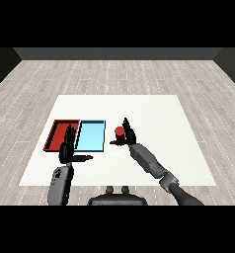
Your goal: Pick the red can and put it in the red box
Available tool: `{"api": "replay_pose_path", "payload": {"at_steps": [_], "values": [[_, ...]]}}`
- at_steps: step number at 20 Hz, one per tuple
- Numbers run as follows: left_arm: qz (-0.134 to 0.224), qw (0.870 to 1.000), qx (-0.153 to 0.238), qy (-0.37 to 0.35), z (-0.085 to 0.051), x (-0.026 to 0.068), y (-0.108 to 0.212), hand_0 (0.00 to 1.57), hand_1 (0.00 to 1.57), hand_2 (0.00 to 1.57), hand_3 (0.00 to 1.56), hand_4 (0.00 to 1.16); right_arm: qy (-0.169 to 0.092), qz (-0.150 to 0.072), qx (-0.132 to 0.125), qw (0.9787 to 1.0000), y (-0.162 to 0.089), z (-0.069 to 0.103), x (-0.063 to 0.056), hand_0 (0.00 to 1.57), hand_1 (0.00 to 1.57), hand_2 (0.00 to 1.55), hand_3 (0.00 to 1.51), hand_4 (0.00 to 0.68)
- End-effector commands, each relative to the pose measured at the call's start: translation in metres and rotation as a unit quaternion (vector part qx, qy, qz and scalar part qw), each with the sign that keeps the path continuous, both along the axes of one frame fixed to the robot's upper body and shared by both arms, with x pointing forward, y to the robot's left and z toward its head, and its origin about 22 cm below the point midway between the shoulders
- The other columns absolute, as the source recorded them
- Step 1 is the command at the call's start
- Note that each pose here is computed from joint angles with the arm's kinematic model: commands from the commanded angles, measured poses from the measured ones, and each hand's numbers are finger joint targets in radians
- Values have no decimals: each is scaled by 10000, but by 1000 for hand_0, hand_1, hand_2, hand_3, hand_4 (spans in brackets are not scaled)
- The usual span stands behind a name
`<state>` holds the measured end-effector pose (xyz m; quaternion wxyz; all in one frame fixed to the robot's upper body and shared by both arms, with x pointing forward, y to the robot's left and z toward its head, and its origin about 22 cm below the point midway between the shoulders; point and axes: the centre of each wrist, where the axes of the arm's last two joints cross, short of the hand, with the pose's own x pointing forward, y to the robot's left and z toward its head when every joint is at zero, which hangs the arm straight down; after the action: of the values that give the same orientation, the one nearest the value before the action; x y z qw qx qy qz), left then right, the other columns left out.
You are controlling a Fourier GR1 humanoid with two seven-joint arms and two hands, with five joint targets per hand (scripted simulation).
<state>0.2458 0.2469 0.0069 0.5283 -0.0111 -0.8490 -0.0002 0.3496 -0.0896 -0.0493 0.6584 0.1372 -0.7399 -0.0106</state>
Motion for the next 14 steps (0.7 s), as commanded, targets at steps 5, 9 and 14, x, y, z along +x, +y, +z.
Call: {"api": "replay_pose_path", "payload": {"at_steps": [5, 9, 14], "values": [[118, 9999, 41, 26, 72, 48, 181, 0, 0, 0, 0, 0, 431, -673, -788, 9937, -8, -30, 17, 1571, 1571, 1497, 1447, 574], [222, 9997, 89, -46, 74, -87, 29, 0, 0, 0, 0, 0, 610, -558, -883, 9927, 33, 42, 97, 1571, 1571, 1486, 1433, 568], [59, 10000, 64, -14, -17, 57, 82, 0, 0, 0, 0, 0, 620, -638, -977, 9912, -95, -128, 5, 1571, 1571, 1488, 1433, 575]]}}
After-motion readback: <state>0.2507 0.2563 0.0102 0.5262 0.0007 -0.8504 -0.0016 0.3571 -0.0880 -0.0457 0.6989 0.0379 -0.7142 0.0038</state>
